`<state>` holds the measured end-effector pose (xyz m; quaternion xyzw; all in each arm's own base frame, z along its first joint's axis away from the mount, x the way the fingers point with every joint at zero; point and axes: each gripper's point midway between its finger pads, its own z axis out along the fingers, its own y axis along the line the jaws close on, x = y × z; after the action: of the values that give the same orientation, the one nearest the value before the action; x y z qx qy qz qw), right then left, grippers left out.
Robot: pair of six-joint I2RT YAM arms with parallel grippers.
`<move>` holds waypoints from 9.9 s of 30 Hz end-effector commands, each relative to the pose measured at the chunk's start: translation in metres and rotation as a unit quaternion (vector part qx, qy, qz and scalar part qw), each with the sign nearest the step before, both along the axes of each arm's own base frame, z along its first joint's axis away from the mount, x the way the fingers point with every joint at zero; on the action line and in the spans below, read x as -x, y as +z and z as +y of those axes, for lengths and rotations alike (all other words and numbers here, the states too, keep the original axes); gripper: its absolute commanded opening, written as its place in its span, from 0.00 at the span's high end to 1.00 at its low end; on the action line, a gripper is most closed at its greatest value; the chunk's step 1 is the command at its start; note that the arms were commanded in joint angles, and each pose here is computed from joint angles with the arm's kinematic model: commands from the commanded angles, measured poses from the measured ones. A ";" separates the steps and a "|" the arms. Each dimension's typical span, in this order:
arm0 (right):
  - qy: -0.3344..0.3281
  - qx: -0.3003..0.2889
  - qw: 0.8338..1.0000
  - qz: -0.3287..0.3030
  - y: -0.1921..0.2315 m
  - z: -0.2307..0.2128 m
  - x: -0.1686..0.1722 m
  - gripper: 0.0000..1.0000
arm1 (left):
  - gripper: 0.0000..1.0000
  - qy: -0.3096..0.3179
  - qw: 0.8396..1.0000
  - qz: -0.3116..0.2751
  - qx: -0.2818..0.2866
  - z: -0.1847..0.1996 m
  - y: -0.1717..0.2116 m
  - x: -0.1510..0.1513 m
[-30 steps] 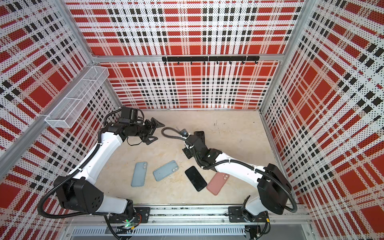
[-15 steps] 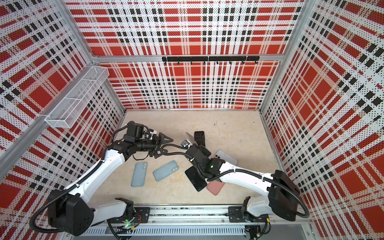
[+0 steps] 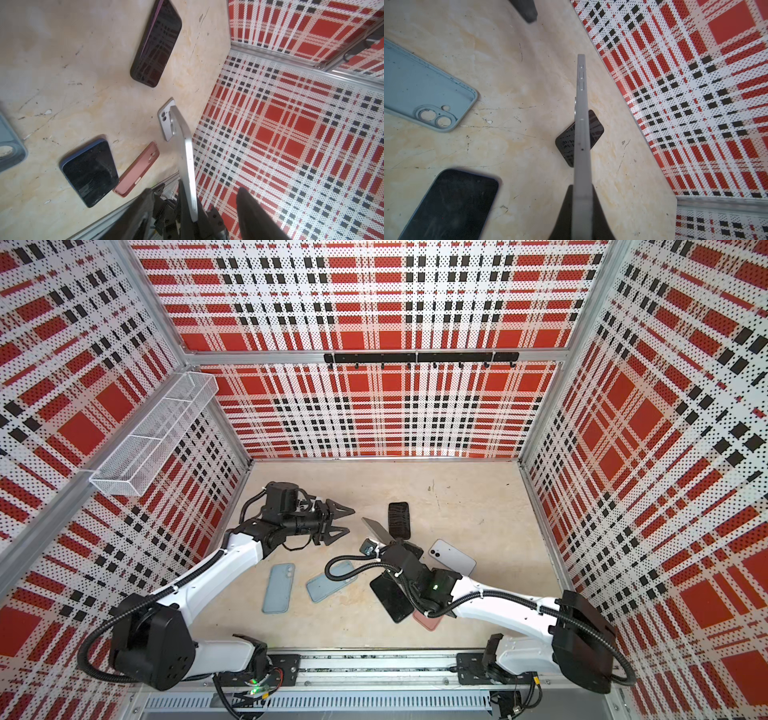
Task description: Put the phone into the phone case
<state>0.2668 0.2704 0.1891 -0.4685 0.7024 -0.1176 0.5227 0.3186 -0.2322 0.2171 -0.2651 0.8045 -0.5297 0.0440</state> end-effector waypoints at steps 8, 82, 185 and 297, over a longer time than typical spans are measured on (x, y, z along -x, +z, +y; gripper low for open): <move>0.025 -0.003 0.997 -0.069 0.029 0.025 -0.009 1.00 | 0.43 0.010 0.999 0.045 0.026 -0.015 -0.012 -0.003; 0.099 -0.833 0.419 0.348 0.200 -0.034 -0.027 0.27 | 1.00 0.159 0.885 -0.401 0.174 0.000 0.163 -0.063; -0.085 -0.610 0.739 0.271 0.103 -0.107 0.004 1.00 | 0.27 0.206 0.919 0.171 -0.289 0.064 -0.140 0.073; -0.085 -0.529 0.777 0.332 0.091 -0.093 -0.005 1.00 | 0.58 -0.030 0.912 0.062 -0.405 0.060 -0.158 0.039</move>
<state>0.2696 0.1733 0.2524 -0.0414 0.8539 0.3712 0.3624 0.2621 -0.1601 0.0559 -0.2120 0.9677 -0.1196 0.0649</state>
